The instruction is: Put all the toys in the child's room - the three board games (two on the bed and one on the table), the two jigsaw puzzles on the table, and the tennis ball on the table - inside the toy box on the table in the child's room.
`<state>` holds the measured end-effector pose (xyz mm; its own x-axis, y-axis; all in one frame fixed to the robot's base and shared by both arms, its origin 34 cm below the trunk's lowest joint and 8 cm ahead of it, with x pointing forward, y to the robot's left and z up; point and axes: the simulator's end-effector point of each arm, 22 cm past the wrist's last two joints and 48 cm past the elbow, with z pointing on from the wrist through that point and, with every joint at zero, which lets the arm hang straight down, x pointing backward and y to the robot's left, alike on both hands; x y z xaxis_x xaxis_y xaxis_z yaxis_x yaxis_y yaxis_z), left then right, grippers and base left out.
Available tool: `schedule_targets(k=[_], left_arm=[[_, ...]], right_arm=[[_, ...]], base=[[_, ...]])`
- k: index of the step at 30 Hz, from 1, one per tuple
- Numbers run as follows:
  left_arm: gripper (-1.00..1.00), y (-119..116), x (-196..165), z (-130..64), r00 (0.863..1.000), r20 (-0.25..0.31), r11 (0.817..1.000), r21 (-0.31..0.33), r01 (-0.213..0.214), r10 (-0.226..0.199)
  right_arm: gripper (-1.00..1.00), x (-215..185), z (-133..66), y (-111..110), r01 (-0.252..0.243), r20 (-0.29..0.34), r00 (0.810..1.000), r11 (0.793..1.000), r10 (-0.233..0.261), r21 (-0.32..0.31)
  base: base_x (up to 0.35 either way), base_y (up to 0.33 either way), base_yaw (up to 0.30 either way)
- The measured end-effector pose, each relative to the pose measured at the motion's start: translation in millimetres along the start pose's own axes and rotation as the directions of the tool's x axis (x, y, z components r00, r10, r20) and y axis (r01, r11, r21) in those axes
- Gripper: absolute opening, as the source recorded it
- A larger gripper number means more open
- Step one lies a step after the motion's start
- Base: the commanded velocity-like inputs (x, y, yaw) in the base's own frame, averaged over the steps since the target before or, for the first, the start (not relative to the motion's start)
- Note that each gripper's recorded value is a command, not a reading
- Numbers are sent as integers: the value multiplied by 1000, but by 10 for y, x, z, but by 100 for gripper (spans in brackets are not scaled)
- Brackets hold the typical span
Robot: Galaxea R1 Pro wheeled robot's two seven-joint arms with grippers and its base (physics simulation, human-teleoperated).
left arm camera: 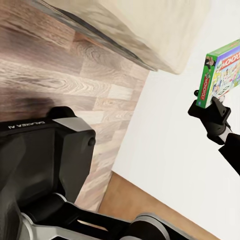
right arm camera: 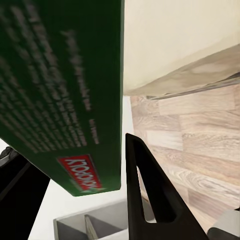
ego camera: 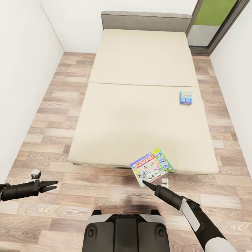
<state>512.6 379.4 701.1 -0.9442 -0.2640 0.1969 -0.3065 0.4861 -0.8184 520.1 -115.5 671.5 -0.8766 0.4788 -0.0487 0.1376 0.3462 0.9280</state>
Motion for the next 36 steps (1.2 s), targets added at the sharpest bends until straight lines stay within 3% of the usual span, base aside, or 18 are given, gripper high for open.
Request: schedule_targets(k=[36], left_arm=[[100,-251,-117,-120,999,30,999,14,-45,45]], right_arm=[[-100,-159,-17,270,46,20,999,998,-45,-35]], base=[[0,0,9]])
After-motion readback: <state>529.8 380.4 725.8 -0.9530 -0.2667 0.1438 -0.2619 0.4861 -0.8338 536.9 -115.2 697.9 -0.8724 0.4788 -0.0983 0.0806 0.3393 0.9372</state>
